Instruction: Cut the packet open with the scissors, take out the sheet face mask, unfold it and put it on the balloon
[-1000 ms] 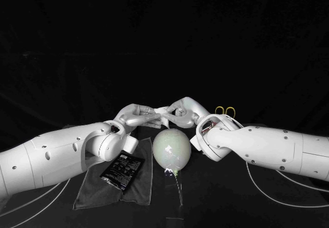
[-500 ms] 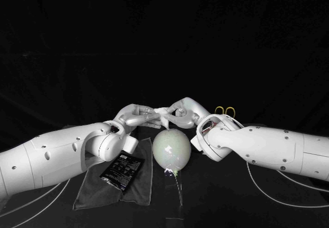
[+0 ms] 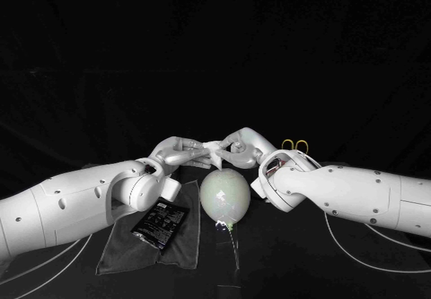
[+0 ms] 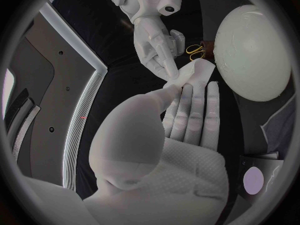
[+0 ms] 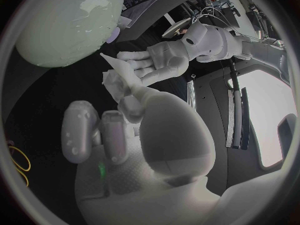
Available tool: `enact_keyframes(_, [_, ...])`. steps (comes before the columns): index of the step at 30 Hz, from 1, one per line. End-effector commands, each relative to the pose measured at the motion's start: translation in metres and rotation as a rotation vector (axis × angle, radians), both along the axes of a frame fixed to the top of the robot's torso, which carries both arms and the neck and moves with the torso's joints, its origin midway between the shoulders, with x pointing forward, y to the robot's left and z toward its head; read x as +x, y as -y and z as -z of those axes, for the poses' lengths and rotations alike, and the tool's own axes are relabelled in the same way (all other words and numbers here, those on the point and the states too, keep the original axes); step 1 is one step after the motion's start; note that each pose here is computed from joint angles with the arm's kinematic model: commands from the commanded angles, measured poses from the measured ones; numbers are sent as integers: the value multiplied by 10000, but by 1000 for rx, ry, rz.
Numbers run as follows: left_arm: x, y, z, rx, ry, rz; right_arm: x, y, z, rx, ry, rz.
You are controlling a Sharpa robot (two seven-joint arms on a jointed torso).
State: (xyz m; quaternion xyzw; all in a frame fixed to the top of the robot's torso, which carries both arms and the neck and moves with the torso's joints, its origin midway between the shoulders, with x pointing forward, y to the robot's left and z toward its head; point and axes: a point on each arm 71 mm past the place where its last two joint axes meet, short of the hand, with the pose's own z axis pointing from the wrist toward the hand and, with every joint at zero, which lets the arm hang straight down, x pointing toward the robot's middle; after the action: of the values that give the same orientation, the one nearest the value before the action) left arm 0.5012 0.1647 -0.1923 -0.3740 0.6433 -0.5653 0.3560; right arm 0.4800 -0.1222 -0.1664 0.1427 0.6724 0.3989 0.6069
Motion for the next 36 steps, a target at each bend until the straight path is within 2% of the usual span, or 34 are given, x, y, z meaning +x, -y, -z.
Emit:
enact_keyframes(1, [6, -9, -6, -3, -4, 0, 3, 15, -8, -2, 9, -3])
enact_keyframes(16, [-11, 15, -4, -17, -15, 36, 4, 16, -7, -1, 8, -1])
enact_keyframes(30, [-13, 7, -12, -95, -43, 52, 5, 9, -4, -5, 4, -3])
enact_keyframes(36, [-12, 2, -8, -93, -49, 50, 4, 9, -4, -5, 5, -3])
